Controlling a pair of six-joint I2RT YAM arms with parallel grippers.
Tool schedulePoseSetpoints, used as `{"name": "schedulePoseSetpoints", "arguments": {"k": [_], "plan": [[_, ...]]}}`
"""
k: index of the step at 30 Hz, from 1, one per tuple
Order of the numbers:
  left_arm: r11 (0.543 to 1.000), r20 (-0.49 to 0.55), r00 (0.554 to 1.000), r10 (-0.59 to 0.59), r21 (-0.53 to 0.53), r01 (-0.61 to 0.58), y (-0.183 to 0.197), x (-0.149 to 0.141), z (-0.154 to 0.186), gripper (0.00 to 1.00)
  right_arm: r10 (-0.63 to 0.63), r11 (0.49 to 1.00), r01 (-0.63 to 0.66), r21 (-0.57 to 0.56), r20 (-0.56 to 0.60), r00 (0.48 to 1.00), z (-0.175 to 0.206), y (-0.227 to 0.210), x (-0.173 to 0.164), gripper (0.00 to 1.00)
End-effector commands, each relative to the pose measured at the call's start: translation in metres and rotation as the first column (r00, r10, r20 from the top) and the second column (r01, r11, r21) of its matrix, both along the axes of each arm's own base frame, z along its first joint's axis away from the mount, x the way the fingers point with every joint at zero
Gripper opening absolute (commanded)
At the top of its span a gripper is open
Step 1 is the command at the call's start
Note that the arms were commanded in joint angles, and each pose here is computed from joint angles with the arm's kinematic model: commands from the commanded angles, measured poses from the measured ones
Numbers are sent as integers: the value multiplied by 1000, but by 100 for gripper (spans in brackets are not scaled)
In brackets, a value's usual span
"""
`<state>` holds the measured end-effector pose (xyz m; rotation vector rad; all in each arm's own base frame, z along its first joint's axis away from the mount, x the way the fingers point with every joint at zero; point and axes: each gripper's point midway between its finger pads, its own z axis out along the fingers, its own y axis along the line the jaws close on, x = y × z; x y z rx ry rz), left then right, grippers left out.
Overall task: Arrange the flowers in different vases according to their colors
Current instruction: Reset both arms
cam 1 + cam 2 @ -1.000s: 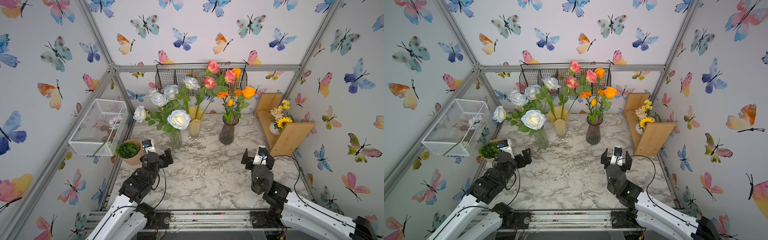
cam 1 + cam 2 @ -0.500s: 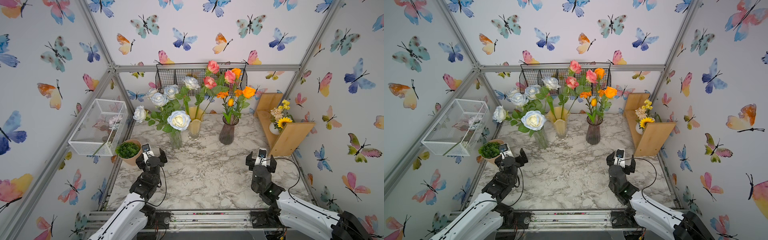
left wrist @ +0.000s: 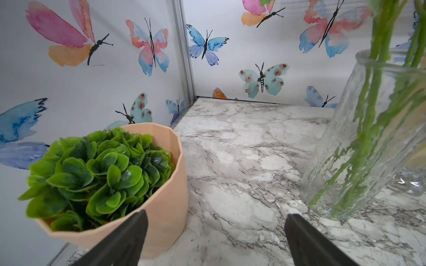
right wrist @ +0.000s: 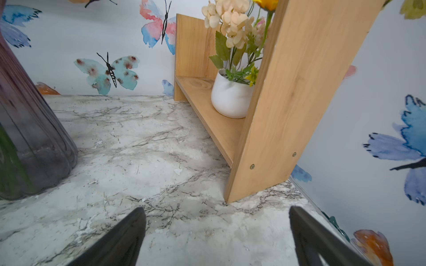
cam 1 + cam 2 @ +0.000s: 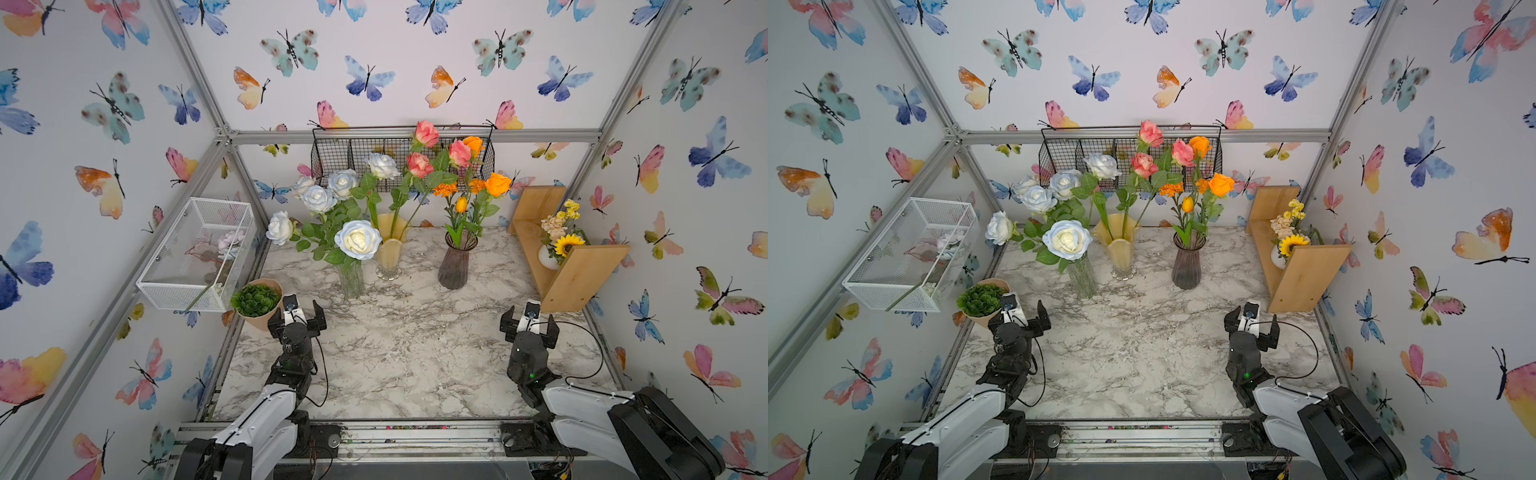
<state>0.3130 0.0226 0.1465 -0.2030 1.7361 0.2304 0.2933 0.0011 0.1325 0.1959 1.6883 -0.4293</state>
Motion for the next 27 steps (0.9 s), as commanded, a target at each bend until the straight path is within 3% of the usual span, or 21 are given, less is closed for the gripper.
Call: {"name": "schedulePoseSetpoints", "arguments": {"k": [1,9,20,24,25,27], "plan": [[997,117,990,-76,-4,77,-11,13,24,99,42,999,-44,24,67,997,14,5,12,99],[988,80,985,-154,-7,155,-24,22,3,99,7,1000,-7,4,57,998,14,-1,16,99],[993,41,992,-116,-13,117,-18,36,-21,99,166,986,-158,-62,175,970,19,19,36,99],[993,25,993,-119,-15,119,-18,39,-23,99,276,960,-278,36,48,960,-5,23,54,99],[993,23,993,-120,-15,120,-18,39,-23,99,273,959,-275,67,38,961,-12,18,57,99],[993,24,992,-120,-15,121,-18,39,-23,99,262,964,-265,21,103,960,-4,14,60,99]]}}
